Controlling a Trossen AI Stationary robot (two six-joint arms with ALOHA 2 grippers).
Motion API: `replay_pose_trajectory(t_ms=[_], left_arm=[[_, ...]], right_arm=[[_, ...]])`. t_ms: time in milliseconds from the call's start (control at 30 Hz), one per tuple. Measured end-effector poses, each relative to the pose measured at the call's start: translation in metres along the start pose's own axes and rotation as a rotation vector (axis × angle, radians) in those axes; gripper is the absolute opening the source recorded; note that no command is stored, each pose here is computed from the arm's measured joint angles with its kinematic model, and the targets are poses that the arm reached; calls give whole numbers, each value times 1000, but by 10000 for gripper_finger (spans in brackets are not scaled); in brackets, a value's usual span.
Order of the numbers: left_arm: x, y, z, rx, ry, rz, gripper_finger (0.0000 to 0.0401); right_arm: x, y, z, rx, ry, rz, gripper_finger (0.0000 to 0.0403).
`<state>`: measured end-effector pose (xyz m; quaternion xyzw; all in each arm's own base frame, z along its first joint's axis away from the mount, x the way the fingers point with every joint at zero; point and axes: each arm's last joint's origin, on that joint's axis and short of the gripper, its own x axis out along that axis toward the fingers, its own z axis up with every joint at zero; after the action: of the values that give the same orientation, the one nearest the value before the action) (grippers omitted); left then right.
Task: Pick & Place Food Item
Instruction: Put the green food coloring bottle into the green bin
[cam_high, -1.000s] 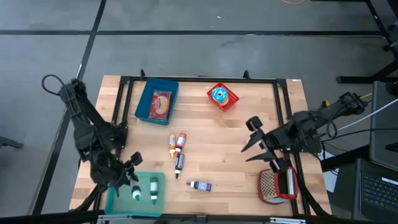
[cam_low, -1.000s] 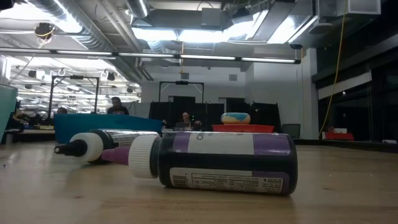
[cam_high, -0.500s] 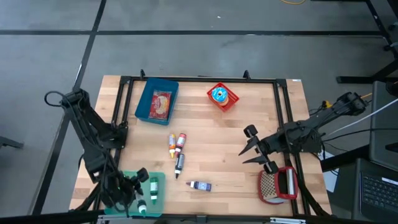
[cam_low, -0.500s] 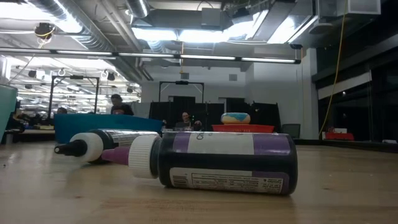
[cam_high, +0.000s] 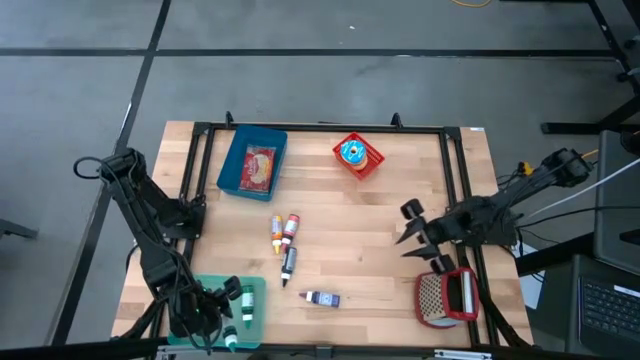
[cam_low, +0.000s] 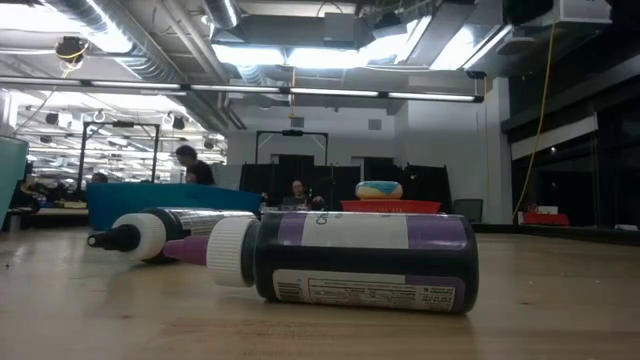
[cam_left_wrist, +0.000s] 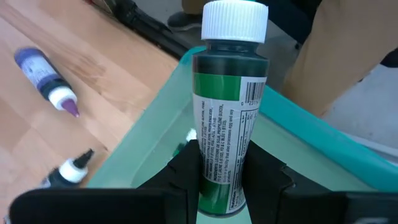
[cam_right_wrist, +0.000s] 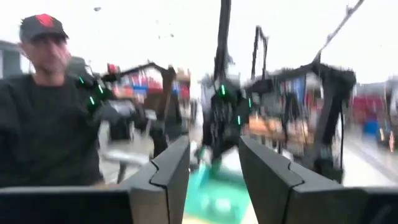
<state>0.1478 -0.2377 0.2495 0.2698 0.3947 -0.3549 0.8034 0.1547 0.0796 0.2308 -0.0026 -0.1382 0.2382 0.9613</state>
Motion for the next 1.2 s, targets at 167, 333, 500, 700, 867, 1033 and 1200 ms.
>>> replay_pose_trajectory(t_ms=[167,333,500,700,867,1033,1200], left_arm=[[-1,0,0,11,-5,6,86],[-1,1,0,28,-3,21,86],[-1,2,0,32,-5,29,86],[-1,3,0,52,-5,33,86],[-1,3,0,66,-5,40,86],[-1,3,0,50,2,31,86],[10,1,-14,14,26,2,86]], right_arm=[[-39,2,-26,-11,-102,-34,142],[-40,0,-23,-21,-88,-61,142],[-50,0,-20,-38,-61,-15,142],[-68,0,-15,-31,-33,-7,142],[-80,-1,-19,21,33,-57,142],[-88,-1,-18,27,30,-66,142],[-88,-1,-20,31,54,-71,142]])
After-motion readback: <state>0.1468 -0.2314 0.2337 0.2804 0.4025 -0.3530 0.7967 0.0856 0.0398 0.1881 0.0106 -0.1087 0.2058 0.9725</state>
